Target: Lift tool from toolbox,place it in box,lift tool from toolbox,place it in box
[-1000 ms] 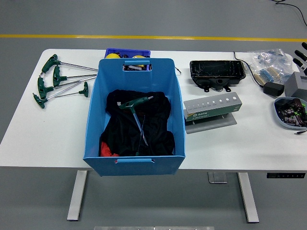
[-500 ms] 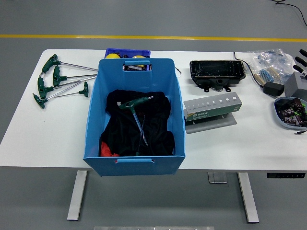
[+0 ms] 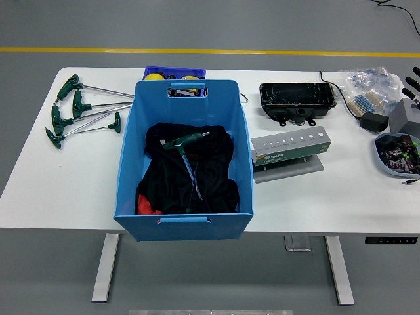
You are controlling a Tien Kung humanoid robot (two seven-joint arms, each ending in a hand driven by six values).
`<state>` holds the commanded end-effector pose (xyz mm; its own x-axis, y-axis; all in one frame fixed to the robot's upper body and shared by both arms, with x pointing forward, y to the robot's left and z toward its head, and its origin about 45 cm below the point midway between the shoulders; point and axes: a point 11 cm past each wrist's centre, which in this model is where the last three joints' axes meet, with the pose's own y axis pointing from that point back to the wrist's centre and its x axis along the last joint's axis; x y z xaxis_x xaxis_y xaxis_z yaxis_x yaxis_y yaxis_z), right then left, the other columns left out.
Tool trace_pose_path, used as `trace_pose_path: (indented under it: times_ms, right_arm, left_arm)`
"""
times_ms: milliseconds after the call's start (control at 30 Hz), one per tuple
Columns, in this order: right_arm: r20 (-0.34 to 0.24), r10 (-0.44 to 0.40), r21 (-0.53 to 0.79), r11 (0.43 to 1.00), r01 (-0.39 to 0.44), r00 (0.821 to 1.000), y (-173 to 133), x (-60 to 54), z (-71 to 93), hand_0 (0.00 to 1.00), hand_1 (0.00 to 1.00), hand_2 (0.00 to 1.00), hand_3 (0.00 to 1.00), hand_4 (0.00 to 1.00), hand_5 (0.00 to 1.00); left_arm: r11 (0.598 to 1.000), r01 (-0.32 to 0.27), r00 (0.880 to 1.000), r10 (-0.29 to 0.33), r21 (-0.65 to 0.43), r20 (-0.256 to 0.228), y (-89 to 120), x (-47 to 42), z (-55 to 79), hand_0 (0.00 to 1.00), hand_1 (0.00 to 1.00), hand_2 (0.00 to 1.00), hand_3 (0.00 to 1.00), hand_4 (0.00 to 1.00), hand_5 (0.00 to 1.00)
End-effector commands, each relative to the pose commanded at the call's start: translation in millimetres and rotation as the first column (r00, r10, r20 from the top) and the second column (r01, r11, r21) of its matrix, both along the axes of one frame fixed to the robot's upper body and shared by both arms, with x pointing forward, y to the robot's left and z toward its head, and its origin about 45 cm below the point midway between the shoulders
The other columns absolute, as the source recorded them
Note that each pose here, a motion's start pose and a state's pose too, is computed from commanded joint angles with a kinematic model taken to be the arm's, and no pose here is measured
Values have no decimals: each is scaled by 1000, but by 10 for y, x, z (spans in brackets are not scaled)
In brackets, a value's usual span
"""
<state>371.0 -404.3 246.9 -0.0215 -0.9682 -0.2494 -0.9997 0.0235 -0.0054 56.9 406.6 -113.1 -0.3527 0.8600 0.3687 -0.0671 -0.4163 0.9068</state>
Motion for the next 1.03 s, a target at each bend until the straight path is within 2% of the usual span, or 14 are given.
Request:
trace_pose_path:
  times_ms: [400, 600, 1033]
  right_arm:
    - [-2, -9, 8, 1000, 9, 1000, -36, -41, -22, 872, 825, 875, 894, 998, 986]
    - [-3, -18, 3, 1000, 18, 1000, -108, -97, -35, 871, 825, 875, 890, 998, 989]
    - [22, -20, -1, 1000, 20, 1000, -174, -137, 21, 863, 820, 870, 885, 998, 989]
  left_arm:
    - [1000, 13, 1000, -13, 1, -5, 14, -8, 2, 743, 718, 785, 770, 724, 612]
    - [1000, 28, 1000, -28, 0, 4, 38, 3, 10, 743, 723, 788, 770, 724, 612]
    - [997, 81, 996, -81, 3, 26, 50, 134, 31, 743, 727, 795, 771, 723, 611]
